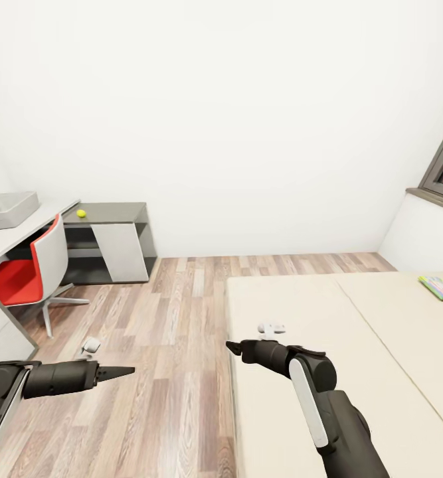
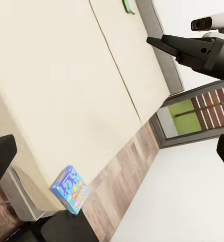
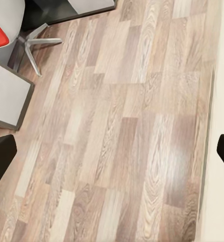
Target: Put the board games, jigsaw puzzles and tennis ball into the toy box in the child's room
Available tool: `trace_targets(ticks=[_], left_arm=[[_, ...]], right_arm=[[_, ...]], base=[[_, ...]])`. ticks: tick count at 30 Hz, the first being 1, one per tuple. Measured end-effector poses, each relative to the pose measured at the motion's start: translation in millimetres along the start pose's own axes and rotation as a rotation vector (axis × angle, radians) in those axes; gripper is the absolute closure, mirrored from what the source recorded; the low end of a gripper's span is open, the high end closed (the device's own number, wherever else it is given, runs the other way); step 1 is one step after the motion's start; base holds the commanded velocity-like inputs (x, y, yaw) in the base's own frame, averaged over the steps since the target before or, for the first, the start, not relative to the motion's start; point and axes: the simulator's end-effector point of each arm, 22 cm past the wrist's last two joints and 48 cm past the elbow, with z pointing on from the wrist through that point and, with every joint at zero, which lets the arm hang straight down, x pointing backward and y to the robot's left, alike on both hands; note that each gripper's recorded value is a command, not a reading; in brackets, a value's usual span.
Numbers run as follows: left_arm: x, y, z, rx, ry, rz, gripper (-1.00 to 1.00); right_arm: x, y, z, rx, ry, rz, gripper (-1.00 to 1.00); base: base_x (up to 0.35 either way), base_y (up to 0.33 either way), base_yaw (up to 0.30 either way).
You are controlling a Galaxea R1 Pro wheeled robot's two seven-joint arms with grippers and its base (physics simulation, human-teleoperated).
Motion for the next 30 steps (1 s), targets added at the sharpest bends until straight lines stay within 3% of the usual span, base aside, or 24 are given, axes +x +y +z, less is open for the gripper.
trace_targets(ticks=[30], left_arm=[[0.0, 0.2, -0.4, -0.001, 0.000, 0.000, -1.00]], right_arm=[[0.4, -0.3, 0.4, 0.000, 0.000, 0.002, -1.00]], base=[[0.000, 0.282, 0.000]])
